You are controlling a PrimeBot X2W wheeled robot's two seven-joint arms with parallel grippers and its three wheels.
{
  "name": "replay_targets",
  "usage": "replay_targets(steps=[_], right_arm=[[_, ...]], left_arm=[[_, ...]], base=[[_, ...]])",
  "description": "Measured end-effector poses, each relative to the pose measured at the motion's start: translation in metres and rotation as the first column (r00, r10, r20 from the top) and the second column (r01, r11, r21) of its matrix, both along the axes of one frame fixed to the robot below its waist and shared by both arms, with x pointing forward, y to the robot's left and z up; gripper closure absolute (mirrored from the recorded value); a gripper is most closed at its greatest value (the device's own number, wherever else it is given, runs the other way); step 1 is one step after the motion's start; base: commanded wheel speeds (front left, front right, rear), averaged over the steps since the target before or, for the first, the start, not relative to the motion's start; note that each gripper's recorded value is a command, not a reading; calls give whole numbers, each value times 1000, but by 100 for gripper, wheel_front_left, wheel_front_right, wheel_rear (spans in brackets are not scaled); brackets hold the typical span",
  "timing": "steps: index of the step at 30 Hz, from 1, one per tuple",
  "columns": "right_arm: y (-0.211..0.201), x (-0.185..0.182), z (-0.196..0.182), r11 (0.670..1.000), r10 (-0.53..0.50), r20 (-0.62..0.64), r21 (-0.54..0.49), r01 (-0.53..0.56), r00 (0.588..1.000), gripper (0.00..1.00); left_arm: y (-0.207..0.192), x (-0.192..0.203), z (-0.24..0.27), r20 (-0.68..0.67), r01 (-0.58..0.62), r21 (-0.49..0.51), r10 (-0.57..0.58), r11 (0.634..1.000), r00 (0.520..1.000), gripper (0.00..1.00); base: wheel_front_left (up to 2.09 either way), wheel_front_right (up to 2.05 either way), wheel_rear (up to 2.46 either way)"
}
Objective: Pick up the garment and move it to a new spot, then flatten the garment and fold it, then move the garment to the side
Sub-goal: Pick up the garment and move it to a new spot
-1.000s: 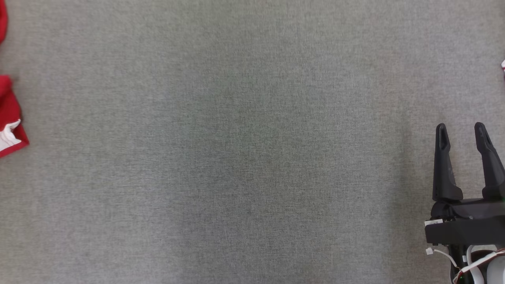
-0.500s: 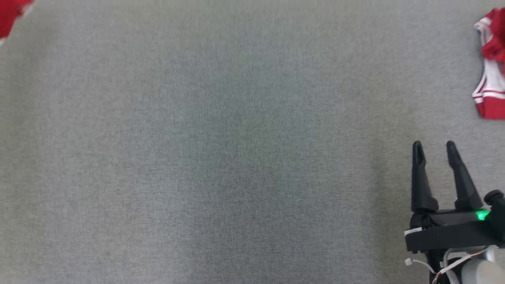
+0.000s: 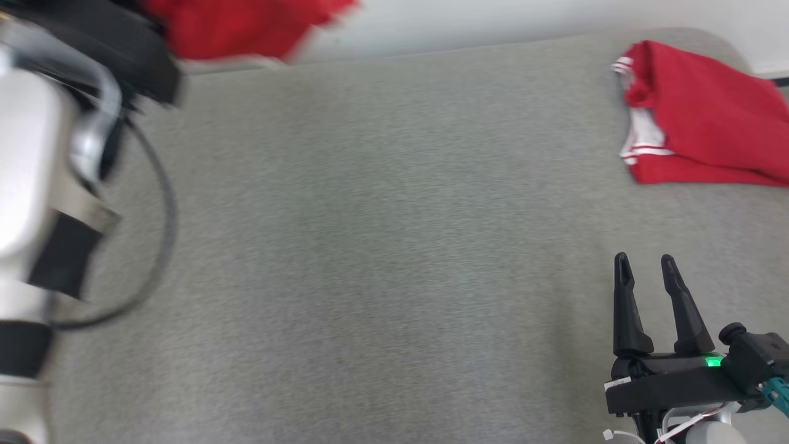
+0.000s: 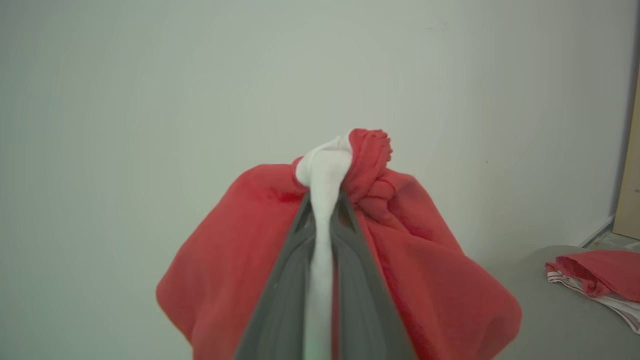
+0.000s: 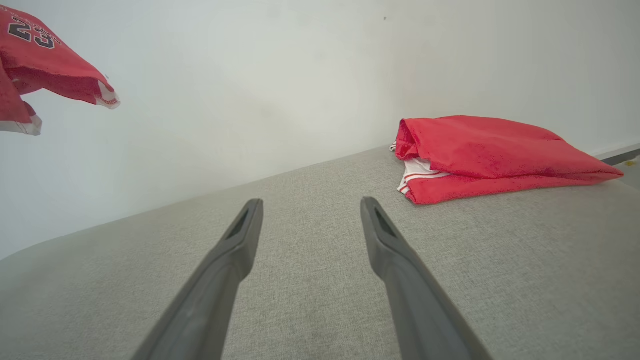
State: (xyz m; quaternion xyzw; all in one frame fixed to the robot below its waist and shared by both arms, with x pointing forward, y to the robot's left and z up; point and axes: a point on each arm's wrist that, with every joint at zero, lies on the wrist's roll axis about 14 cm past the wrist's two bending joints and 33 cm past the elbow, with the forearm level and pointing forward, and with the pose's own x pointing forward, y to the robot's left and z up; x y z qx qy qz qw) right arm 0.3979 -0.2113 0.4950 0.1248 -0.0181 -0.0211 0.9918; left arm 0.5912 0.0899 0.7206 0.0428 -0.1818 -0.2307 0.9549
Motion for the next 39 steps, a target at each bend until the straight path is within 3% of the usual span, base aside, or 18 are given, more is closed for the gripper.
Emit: replay_targets(steps=[1,3,9,15,23,24,26,31,35,39], right_arm=[[-9,-7,1,1000,-30,6,2,30,1000,0],[-18,-15,2,998,-60,7,2,60,998,0],[-40,-35,2,990,-138,10,14,138,990,0],[-50,-45,0,983,-180,6,34,179,984,0],[-48,-41,-13,983,-175,-28,47,176,984,0],[-46,-39,-13,985,-168,-26,48,169,986,0],[-42,-34,-11,987,-153,-18,50,153,988,0],[-35,-28,-7,990,-130,-3,47,130,991,0],[-31,-29,-4,992,-117,8,39,116,993,0],[-24,-30,2,995,-94,28,38,93,995,0]], left_arm=[[-37,-9,-12,-23,80,-7,-80,997,996,100],[-72,-20,-26,-48,159,-18,-160,987,986,100],[-157,-61,-82,-169,352,-46,-354,935,920,100],[-190,-89,-147,-289,411,-73,-414,909,863,100],[-207,-144,-249,-500,459,-95,-442,883,745,100],[-208,-151,-258,-518,466,-91,-442,880,732,87],[-210,-160,-265,-526,481,-82,-447,873,724,0],[-210,-159,-239,-454,460,-141,-470,877,757,0],[-192,-147,-202,-362,402,-166,-435,901,825,0],[-148,-136,-169,-273,281,-188,-325,941,905,0]], base=[[0,0,0],[0,0,0],[0,0,0],[0,0,0],[0,0,0],[0,0,0],[0,0,0],[0,0,0],[0,0,0],[0,0,0]])
